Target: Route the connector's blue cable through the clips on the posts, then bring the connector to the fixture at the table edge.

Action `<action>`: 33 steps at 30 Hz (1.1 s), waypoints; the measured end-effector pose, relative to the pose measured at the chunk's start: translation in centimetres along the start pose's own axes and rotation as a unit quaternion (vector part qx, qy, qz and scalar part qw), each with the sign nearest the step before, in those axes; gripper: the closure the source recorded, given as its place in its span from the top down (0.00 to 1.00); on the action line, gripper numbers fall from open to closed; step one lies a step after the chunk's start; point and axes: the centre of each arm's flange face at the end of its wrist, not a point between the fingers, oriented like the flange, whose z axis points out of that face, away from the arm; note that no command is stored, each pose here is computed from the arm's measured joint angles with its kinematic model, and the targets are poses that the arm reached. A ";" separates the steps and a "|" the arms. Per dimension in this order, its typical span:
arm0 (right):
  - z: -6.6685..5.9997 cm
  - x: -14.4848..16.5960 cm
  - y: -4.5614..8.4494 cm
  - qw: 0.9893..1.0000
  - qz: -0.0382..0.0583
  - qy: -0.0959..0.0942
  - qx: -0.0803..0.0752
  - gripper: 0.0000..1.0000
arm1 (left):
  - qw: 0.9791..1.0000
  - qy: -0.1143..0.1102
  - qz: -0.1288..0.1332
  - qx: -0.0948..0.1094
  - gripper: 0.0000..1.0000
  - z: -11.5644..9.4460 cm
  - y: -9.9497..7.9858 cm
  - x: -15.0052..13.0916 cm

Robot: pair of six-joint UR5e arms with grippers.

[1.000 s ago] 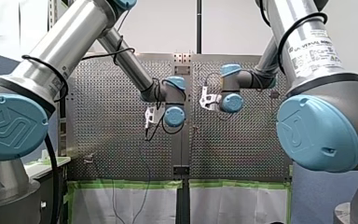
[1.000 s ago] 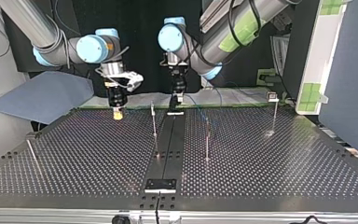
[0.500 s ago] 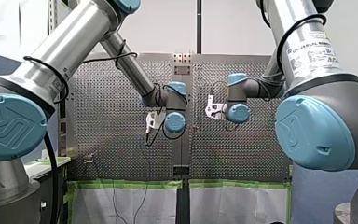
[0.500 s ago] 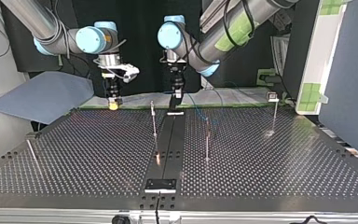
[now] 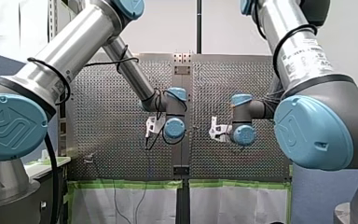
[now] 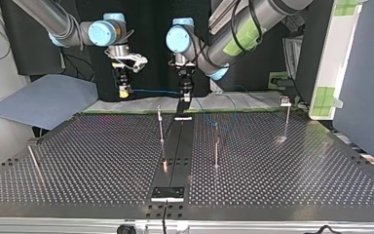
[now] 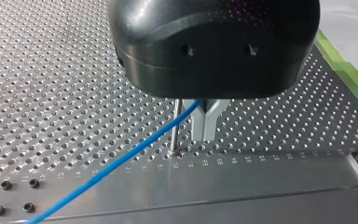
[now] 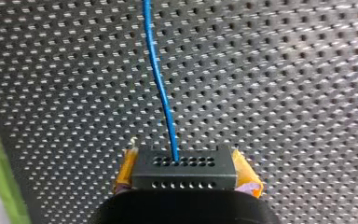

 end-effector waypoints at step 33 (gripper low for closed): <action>7.3 -2.2 0.7 0.999 -0.001 -0.003 0.039 0.00 | 1.000 0.001 -0.010 0.003 0.02 2.8 -1.5 2.3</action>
